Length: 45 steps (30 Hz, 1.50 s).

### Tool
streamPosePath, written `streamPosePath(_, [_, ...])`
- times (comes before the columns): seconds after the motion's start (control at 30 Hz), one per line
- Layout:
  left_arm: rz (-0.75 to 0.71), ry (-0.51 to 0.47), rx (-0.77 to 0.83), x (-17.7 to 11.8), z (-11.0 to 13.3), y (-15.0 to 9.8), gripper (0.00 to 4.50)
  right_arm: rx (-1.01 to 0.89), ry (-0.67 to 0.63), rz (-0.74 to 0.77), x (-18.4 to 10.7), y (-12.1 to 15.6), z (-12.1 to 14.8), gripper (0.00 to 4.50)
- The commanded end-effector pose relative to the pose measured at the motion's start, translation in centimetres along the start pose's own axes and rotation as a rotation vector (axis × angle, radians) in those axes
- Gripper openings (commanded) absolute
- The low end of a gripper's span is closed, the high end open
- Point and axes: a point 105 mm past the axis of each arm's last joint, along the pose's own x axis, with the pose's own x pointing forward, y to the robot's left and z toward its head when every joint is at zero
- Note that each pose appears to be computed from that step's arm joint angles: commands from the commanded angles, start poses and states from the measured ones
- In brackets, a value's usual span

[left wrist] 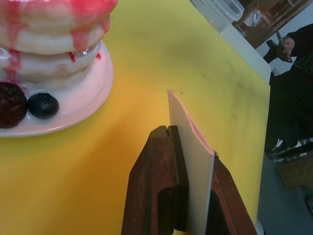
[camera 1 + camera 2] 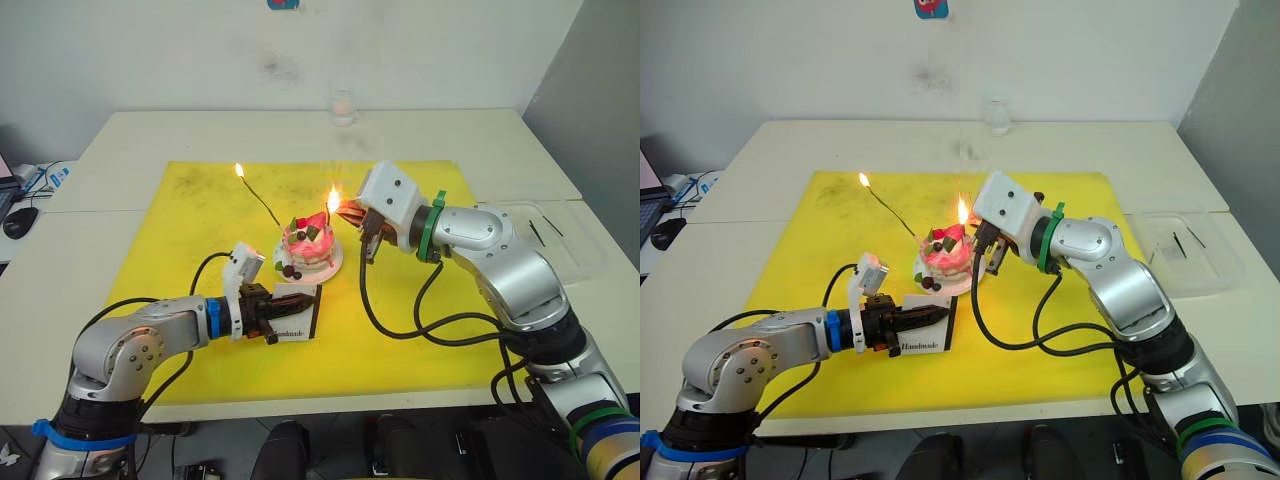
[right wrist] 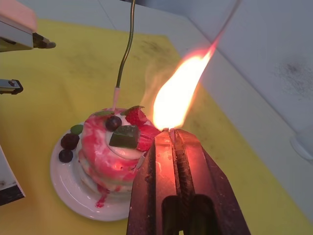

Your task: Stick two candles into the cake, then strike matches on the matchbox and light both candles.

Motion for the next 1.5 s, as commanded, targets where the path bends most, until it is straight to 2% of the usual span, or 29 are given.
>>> streamPosePath(0.03, [-0.022, -0.022, 0.05, 0.13, 0.95, -0.72, 0.0, -0.044, -0.047, -0.019, -0.12, -0.49, 1.46, 0.04])
streamPosePath(1.5, [-0.027, -0.024, 0.048, 0.25, 0.88, -0.87, 0.0, -0.06, -0.039, -0.007, 0.25, -0.36, 1.1, 0.04])
